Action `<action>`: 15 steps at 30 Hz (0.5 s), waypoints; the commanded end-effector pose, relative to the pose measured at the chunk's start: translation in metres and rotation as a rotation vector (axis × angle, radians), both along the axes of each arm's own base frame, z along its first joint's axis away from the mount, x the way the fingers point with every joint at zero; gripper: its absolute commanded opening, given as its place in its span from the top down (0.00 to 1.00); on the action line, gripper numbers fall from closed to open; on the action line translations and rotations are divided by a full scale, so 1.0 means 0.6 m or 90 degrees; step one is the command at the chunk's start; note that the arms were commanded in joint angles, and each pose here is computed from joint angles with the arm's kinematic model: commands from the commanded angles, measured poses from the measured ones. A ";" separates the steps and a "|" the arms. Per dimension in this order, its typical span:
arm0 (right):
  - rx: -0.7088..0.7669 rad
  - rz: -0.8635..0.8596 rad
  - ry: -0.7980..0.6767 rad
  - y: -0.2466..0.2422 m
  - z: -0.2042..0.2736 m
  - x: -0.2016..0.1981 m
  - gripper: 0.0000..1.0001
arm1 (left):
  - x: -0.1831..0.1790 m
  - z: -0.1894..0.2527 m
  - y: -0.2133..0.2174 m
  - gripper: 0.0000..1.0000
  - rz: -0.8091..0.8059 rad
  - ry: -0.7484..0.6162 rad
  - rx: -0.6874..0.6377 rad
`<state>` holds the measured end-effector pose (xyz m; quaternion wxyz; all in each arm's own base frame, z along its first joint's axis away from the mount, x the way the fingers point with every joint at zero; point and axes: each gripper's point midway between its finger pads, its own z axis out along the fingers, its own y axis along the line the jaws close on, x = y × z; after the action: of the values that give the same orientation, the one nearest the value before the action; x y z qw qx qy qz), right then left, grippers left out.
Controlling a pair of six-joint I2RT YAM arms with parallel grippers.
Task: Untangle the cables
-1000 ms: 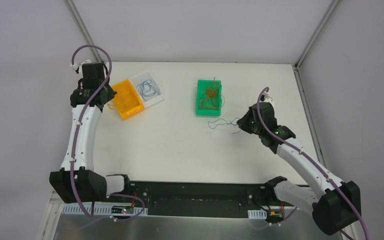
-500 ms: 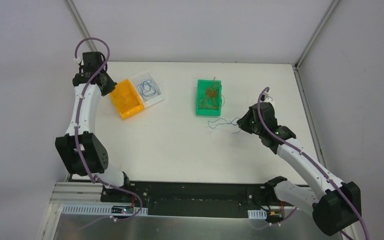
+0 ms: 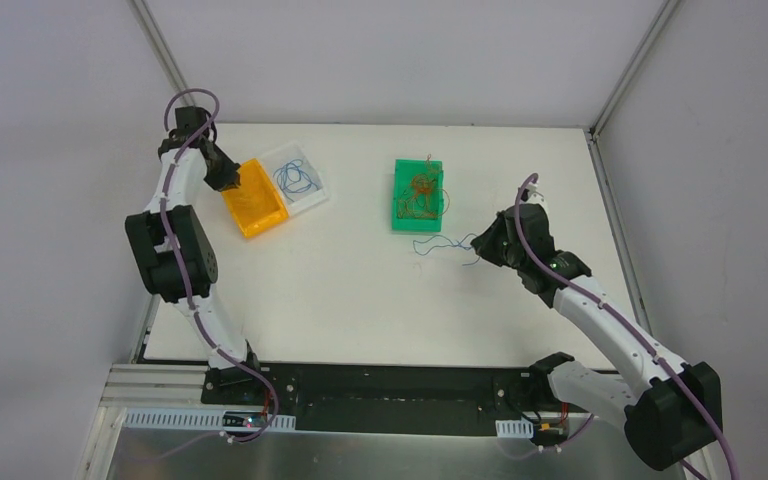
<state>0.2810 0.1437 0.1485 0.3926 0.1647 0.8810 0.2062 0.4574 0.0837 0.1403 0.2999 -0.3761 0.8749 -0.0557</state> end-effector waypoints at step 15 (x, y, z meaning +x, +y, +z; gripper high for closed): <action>0.078 0.141 -0.028 0.073 0.047 -0.004 1.00 | 0.008 0.038 -0.018 0.43 -0.013 -0.056 -0.024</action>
<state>0.2741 0.1619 0.1455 0.3639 0.1340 0.8890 0.2434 0.4661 0.0763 0.1007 0.2636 -0.3841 0.8816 -0.0761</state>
